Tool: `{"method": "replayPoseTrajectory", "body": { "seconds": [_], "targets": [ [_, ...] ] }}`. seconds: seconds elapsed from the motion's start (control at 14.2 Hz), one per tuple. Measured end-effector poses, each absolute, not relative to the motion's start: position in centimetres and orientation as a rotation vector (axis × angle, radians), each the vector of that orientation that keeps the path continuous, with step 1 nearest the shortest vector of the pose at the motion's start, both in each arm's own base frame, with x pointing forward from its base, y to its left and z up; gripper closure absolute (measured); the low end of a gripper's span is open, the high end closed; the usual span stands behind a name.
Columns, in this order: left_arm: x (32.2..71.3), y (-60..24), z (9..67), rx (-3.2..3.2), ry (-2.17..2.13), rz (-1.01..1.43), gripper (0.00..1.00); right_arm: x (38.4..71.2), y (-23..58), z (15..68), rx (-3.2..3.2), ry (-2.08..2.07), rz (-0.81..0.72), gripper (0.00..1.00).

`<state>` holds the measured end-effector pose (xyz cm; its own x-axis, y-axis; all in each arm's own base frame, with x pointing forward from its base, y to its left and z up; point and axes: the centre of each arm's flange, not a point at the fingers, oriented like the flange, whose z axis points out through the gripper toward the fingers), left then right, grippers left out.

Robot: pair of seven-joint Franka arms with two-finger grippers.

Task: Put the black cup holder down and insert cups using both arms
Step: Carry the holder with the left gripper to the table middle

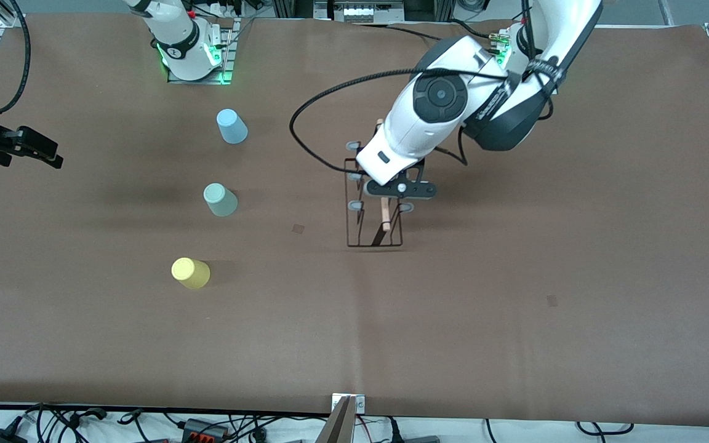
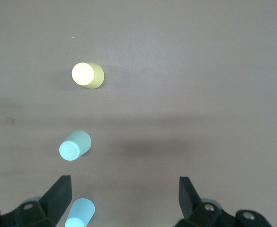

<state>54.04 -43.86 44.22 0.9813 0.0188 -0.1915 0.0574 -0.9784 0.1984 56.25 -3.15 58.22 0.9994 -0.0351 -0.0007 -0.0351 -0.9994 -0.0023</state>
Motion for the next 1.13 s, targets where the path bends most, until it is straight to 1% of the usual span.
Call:
{"method": "replayPoseTrajectory", "body": {
  "seconds": [0.14,0.42,0.78,1.13],
  "targets": [
    [54.0,-45.7,43.2,2.899,0.087,-0.267,0.84,56.3,-3.1,58.2,-3.139,0.055,0.000,0.00],
    [52.3,-50.0,39.4,2.877,0.107,-0.259,0.84,56.3,-3.1,58.2,-3.139,0.054,0.000,0.00],
    [51.8,-52.1,35.3,2.870,0.166,-0.263,0.84,56.3,-3.1,58.2,-3.139,0.054,-0.005,0.00],
    [51.6,-52.8,34.4,2.857,0.245,-0.265,0.84,56.3,-3.1,58.3,-3.139,0.052,-0.012,0.00]
  ]
}}
